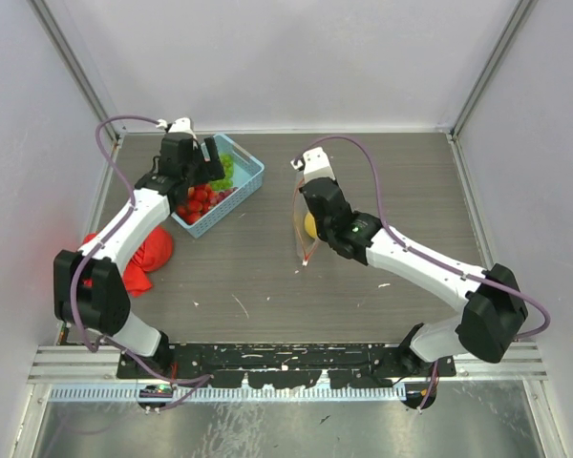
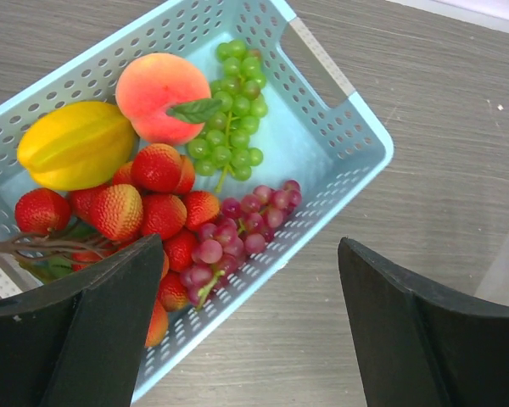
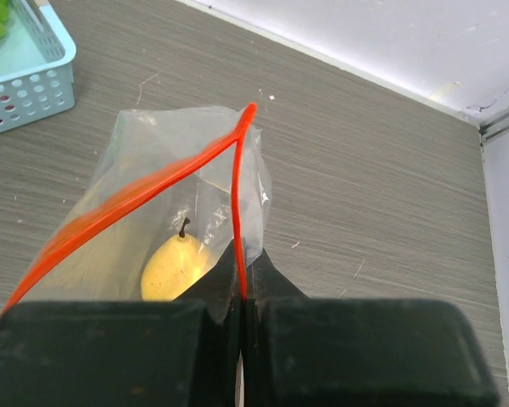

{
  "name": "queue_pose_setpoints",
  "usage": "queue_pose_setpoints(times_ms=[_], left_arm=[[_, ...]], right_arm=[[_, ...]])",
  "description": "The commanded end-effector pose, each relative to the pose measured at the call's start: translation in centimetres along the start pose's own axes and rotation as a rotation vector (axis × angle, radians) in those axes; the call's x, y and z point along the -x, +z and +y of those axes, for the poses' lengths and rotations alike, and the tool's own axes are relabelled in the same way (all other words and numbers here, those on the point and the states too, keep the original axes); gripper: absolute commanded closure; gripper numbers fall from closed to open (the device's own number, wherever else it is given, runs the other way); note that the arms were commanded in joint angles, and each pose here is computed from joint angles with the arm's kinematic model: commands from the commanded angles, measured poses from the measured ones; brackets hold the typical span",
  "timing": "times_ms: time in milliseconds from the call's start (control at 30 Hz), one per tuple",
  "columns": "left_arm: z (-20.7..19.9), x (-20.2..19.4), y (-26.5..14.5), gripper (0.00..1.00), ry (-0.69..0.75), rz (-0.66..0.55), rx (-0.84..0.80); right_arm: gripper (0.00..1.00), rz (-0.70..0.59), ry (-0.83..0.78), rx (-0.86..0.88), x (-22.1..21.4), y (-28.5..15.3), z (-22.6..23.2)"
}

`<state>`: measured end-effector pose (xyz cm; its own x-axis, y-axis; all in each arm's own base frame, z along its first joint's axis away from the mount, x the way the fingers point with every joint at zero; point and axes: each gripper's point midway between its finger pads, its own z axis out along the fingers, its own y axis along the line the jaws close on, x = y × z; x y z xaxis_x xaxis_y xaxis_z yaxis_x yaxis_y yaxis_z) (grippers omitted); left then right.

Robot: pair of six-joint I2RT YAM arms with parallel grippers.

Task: Place the food in the zip-top bag and seal the zipper
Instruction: Pick up the fake fruit from the bin.

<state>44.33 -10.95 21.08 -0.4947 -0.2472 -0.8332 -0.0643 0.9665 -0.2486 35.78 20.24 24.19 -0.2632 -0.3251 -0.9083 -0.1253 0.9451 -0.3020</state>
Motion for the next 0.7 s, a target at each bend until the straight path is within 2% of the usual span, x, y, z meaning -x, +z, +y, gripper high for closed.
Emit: queue_pose_setpoints(times_ms=[0, 333, 500, 600, 667], left_arm=[[0.2, 2.1, 1.1, 0.15, -0.027, -0.019, -0.017], [1.0, 1.7, 4.6, 0.16, 0.009, 0.05, 0.015], [2.5, 1.6, 6.7, 0.15, 0.031, 0.071, 0.099], [3.8, 1.8, 7.9, 0.13, 0.04, 0.083, 0.167], [4.8, 1.9, 9.0, 0.08, 0.042, 0.09, 0.214]], right_arm=[[0.99, -0.036, 0.044, 0.03, 2.1, 0.2, 0.6], [0.99, -0.002, 0.02, 0.08, 1.9, 0.3, 1.6], [0.99, -0.004, 0.019, 0.089, 2.0, 0.2, 1.7], [0.99, 0.0, 0.018, 0.091, 1.9, 0.2, 1.7], [0.99, 0.001, 0.016, 0.092, 1.8, 0.2, 1.7]])
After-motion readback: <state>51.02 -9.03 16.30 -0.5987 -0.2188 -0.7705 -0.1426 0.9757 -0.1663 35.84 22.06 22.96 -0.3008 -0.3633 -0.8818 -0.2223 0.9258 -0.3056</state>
